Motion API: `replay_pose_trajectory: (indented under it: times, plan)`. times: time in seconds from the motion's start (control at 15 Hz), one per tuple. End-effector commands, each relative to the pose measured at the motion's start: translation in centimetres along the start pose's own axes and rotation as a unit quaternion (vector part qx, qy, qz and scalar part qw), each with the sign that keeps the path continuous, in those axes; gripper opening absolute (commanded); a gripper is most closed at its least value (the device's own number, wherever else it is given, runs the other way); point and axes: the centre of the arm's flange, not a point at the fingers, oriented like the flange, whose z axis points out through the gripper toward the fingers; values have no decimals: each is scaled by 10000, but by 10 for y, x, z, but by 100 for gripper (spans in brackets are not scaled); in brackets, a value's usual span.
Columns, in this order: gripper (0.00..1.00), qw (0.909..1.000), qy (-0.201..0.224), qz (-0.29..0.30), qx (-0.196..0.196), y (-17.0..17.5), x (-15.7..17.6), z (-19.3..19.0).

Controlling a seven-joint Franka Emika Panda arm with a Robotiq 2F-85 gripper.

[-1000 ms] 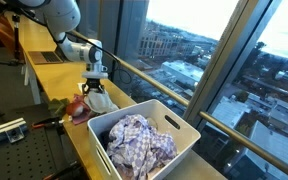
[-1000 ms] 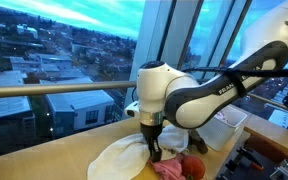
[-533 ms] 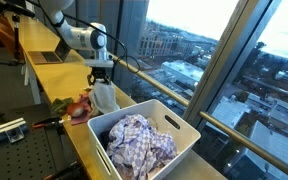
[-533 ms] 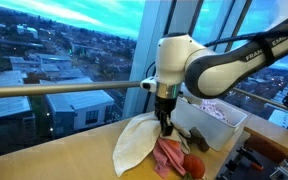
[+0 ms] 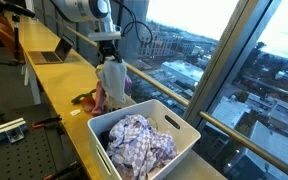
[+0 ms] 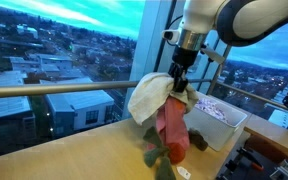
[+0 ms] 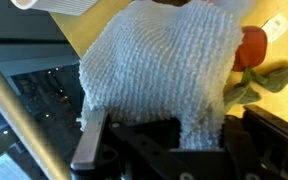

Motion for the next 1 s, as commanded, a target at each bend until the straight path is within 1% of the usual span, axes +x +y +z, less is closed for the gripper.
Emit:
replay_pose_trajectory:
  times: [0.0, 0.2, 0.47, 0.6, 0.93]
  plan:
    - [0, 9991, 30, 309, -283, 24, -40, -55]
    - [0, 9970, 42, 611, -468, 49, -71, -87]
    - [0, 9920, -10, 1074, -668, 80, -124, -119]
    - [0, 9886, -66, 1316, -731, 97, -154, -131]
    - [0, 9802, -155, 1802, -804, 134, -218, -141]
